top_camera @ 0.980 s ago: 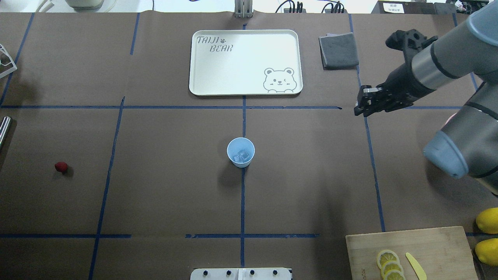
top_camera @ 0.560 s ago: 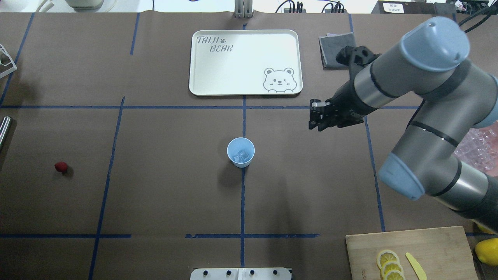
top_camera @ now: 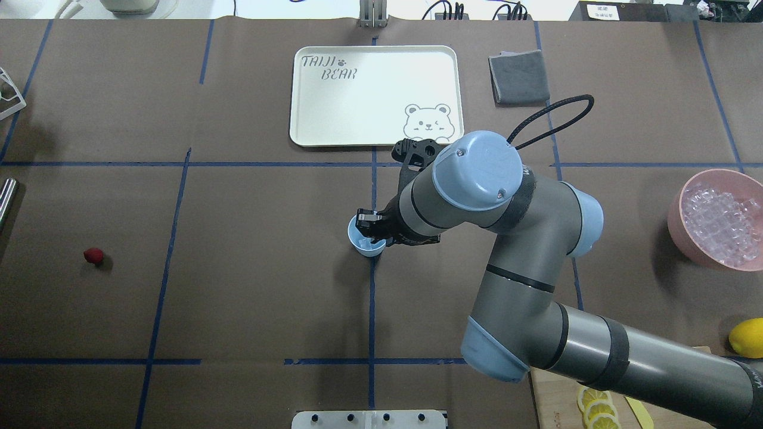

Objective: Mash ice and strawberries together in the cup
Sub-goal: 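Carry the ice cube with the right gripper over the blue cup, then open the right gripper to drop the ice cube into the cup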

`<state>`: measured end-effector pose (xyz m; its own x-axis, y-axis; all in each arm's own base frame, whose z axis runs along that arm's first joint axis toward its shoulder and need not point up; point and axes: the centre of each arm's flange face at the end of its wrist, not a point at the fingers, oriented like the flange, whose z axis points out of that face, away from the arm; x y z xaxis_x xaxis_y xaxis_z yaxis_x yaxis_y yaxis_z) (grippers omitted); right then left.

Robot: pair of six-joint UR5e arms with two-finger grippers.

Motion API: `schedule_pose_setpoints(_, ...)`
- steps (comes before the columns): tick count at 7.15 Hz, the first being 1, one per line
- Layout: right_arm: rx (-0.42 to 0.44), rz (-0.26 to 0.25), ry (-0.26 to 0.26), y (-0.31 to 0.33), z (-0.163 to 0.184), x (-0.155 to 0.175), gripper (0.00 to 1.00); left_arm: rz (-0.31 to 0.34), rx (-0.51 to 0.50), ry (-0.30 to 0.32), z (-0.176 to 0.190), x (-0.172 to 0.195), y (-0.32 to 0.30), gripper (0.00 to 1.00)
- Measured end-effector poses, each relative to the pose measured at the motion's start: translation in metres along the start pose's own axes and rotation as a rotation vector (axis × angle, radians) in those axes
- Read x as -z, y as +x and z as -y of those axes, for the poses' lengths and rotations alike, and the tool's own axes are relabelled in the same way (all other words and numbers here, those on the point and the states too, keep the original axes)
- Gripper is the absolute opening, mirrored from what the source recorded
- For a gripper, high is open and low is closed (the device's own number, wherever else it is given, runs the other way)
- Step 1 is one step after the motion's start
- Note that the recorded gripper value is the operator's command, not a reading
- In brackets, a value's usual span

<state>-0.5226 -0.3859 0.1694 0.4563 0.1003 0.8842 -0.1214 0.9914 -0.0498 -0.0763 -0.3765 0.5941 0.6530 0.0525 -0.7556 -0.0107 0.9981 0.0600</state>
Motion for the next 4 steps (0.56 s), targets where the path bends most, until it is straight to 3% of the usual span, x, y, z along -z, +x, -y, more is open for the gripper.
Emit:
schedule_pose_setpoints(3, 0.002, -0.007, 0.013, -0.020, 0.004, -0.019, 0.05, 0.000, -0.002, 0.002, 0.000, 0.001, 0.001, 1.00)
schedule_pose_setpoints(4, 0.001, -0.014, 0.022, -0.023, 0.007, -0.024, 0.47, 0.000, -0.003, 0.003, 0.000, 0.002, 0.001, 1.00)
